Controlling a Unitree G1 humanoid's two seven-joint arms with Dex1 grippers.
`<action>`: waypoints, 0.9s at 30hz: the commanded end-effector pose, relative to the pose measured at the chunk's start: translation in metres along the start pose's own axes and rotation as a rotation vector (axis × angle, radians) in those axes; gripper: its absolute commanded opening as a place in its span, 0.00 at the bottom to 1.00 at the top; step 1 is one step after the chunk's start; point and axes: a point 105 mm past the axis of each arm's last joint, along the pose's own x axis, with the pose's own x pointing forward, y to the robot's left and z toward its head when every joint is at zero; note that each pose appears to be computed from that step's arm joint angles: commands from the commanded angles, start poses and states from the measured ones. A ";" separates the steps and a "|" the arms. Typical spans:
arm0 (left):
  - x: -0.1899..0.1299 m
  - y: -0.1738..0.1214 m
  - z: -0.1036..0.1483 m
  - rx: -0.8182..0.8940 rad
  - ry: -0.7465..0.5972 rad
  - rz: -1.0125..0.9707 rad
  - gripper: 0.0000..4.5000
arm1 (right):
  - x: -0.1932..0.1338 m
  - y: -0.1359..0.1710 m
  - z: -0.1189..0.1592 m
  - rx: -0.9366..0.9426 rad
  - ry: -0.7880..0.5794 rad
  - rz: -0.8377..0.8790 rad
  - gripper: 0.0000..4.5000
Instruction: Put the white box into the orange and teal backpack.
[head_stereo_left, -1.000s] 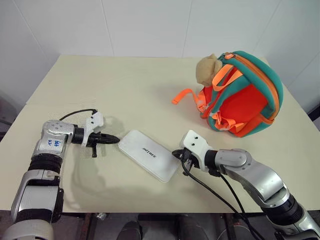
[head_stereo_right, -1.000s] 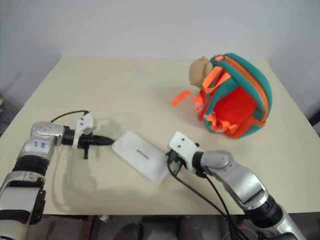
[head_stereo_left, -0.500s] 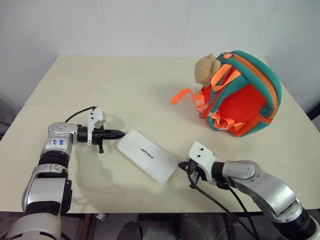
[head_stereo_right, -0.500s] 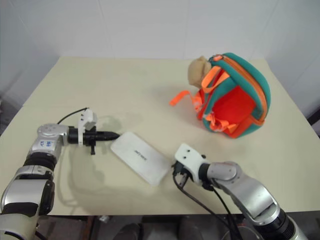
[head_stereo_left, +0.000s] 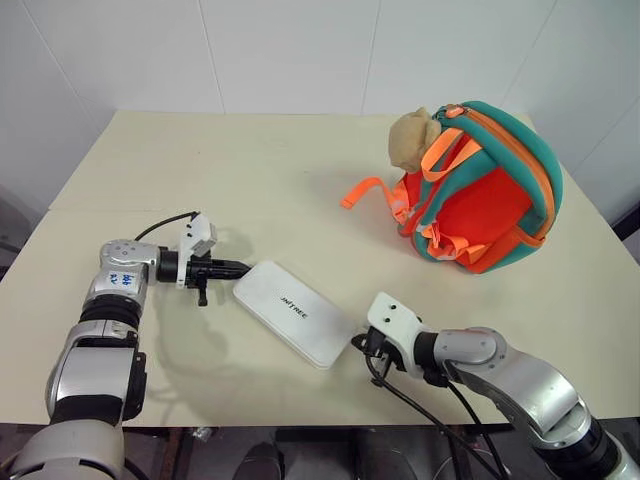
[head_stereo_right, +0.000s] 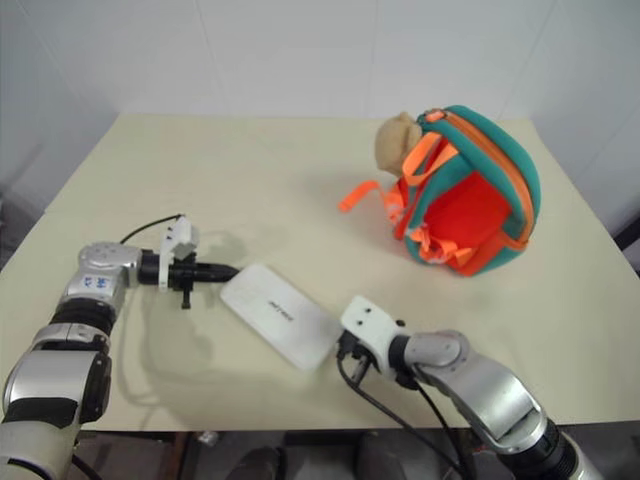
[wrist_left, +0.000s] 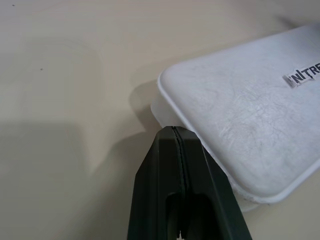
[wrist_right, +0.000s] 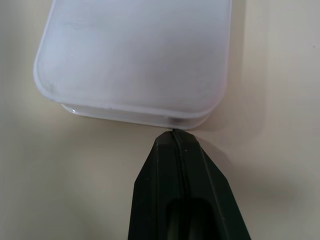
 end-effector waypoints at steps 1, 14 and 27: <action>0.007 -0.002 0.007 0.040 0.004 -0.040 0.00 | 0.006 0.006 0.014 -0.021 -0.052 0.027 0.03; -0.002 -0.016 -0.002 0.030 0.070 -0.121 0.00 | 0.004 -0.011 0.028 -0.053 -0.089 -0.035 0.03; -0.013 -0.039 -0.015 0.004 0.130 -0.141 0.00 | -0.005 -0.040 0.035 -0.091 -0.089 -0.126 0.03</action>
